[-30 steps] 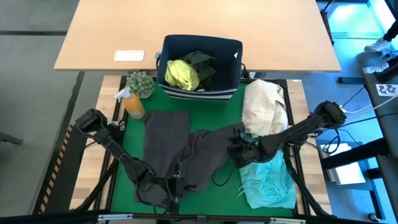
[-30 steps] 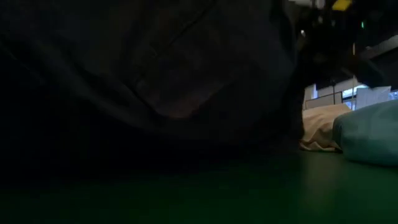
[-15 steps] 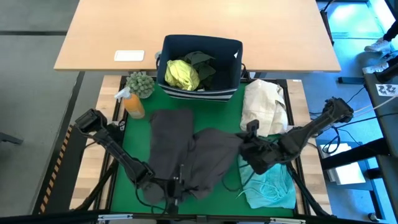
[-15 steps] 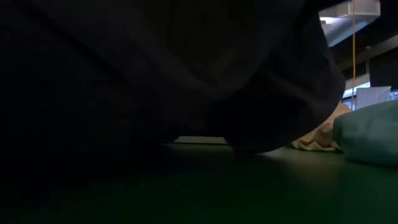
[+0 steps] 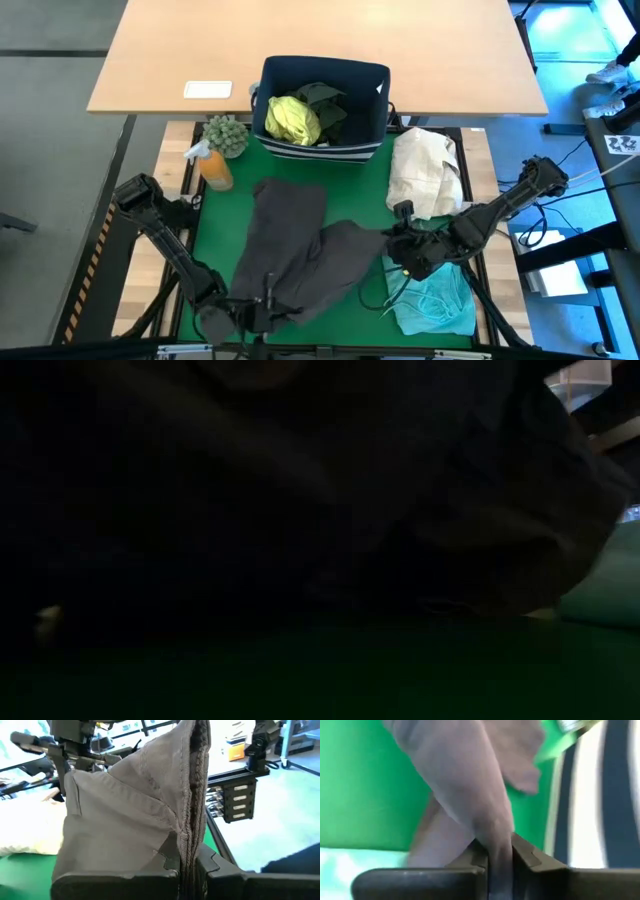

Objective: Fold laundry
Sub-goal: Fold the black shorts

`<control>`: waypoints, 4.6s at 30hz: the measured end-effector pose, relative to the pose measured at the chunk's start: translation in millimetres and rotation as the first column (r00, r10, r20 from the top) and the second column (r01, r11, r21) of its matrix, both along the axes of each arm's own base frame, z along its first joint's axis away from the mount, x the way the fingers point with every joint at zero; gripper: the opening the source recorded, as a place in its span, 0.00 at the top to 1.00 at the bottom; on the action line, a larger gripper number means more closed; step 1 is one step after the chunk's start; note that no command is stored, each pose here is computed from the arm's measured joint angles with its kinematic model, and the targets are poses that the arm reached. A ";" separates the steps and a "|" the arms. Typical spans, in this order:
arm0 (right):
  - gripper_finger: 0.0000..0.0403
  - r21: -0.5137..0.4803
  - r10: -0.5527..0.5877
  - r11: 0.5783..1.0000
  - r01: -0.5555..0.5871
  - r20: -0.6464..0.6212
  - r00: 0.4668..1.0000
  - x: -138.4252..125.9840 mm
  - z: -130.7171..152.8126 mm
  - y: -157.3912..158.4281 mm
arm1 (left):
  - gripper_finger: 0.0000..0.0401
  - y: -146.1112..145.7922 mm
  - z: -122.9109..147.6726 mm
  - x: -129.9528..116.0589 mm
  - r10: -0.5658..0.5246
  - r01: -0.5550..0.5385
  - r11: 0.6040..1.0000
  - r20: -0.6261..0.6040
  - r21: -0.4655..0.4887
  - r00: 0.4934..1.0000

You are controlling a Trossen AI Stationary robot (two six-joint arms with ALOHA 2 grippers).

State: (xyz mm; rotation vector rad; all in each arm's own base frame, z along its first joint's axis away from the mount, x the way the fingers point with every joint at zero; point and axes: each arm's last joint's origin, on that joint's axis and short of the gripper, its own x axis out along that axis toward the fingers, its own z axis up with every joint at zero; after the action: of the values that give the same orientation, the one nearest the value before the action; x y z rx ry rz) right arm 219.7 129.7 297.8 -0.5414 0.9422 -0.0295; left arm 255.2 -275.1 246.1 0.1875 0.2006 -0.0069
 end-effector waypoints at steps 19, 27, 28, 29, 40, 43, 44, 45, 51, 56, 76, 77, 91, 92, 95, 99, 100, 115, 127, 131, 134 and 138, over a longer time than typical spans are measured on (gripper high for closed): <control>0.42 0.029 -0.203 0.977 0.212 -0.178 0.963 -10.0 -69.0 -27.5 | 1.00 2.0 -5.6 -0.9 0.020 -0.021 1.000 -0.042 -0.019 0.999; 0.36 0.064 -0.254 0.955 0.288 -0.317 0.914 -8.7 -93.7 -59.1 | 1.00 3.2 -8.9 -1.7 0.031 -0.033 0.999 -0.067 -0.029 0.997; 0.37 0.068 -0.253 0.955 0.290 -0.330 0.910 -9.6 -97.3 -61.2 | 1.00 3.4 -9.5 -1.9 0.034 -0.036 0.999 -0.071 -0.031 0.997; 0.38 0.072 -0.248 0.955 0.289 -0.341 0.907 -10.2 -100.3 -63.0 | 1.00 3.6 -10.2 -2.1 0.036 -0.039 0.999 -0.077 -0.033 0.996; 0.87 0.042 -0.211 0.970 0.240 -0.351 0.912 -10.2 -93.3 -66.2 | 1.00 4.1 -11.7 -2.7 0.041 -0.045 0.998 -0.089 -0.037 0.995; 0.97 0.002 -0.207 0.975 0.222 -0.359 0.910 -9.2 -82.3 -66.5 | 1.00 3.4 -11.8 -3.6 0.041 -0.046 0.998 -0.089 -0.049 0.995; 0.97 -0.014 -0.216 0.974 0.224 -0.345 0.914 -8.0 -77.8 -66.7 | 1.00 3.0 -11.8 -4.0 0.040 -0.045 0.998 -0.090 -0.051 0.995; 0.95 -0.032 -0.226 0.973 0.228 -0.327 0.918 -6.5 -73.3 -66.9 | 1.00 2.4 -11.8 -4.6 0.038 -0.043 0.998 -0.090 -0.052 0.995; 0.98 -0.154 -0.273 0.957 0.246 -0.193 0.942 3.0 -36.5 -68.3 | 1.00 0.0 -12.0 -7.5 0.029 -0.034 0.998 -0.090 -0.051 0.995; 0.97 -0.173 -0.243 0.957 0.231 -0.049 0.969 15.6 -0.4 -65.9 | 1.00 -1.6 -11.9 -9.5 0.033 -0.037 0.998 -0.086 -0.047 0.996; 0.99 -0.152 -0.040 0.985 0.078 0.235 0.971 55.3 37.4 -58.6 | 1.00 -16.8 -10.5 -34.0 0.106 -0.106 0.994 -0.022 0.001 0.994; 0.99 -0.146 -0.051 0.985 0.090 0.251 0.967 58.3 37.9 -61.1 | 1.00 -19.1 -10.6 -38.5 0.119 -0.119 0.993 -0.012 0.013 0.993; 0.99 -0.044 -0.063 0.996 0.082 0.326 0.943 127.7 4.9 -109.5 | 1.00 -26.1 -40.2 -86.2 0.175 -0.186 0.979 -0.118 -0.090 0.978; 0.99 -0.036 -0.067 0.996 0.083 0.321 0.945 133.0 -0.5 -114.4 | 1.00 -24.8 -43.6 -89.3 0.183 -0.196 0.977 -0.133 -0.089 0.974; 0.99 -0.013 -0.075 0.997 0.082 0.278 0.958 146.2 -20.4 -126.7 | 1.00 -19.9 -52.6 -94.5 0.200 -0.223 0.970 -0.197 -0.101 0.960; 0.99 -0.001 -0.092 0.996 0.094 0.210 0.973 159.5 -47.4 -138.9 | 1.00 -11.0 -61.1 -99.0 0.211 -0.273 0.952 -0.352 -0.137 0.912; 0.99 0.008 -0.090 0.996 0.090 0.203 0.975 162.2 -52.4 -141.0 | 1.00 -9.0 -62.7 -99.5 0.211 -0.285 0.948 -0.391 -0.141 0.896; 0.99 0.089 -0.027 0.996 0.007 0.225 0.974 195.8 -105.2 -144.3 | 0.88 4.4 -71.4 -90.1 0.177 -0.365 0.920 -0.678 -0.144 0.713; 0.93 0.113 -0.006 0.993 -0.019 0.218 0.976 195.9 -106.6 -142.6 | 0.69 14.3 -73.7 -88.0 0.219 -0.421 0.902 -0.742 -0.094 0.634; 0.76 0.137 0.020 0.989 -0.049 0.207 0.978 194.5 -105.0 -141.3 | 0.68 18.0 -75.3 -92.8 0.240 -0.486 0.870 -0.797 -0.077 0.554; 0.61 0.103 -0.011 0.995 -0.006 0.167 0.986 194.8 -100.0 -142.5 | 0.68 18.0 -75.8 -93.8 0.235 -0.515 0.853 -0.818 -0.085 0.525; 0.42 0.015 -0.083 0.997 0.082 0.104 0.991 196.7 -82.1 -145.7 | 0.68 17.5 -75.9 -93.8 0.228 -0.518 0.851 -0.824 -0.092 0.519</control>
State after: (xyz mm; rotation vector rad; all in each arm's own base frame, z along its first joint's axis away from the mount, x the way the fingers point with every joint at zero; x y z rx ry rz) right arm 416.4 -16.0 215.7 -0.4857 0.8620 -0.1258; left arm 161.4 -257.6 170.3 -0.2279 1.1507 0.3305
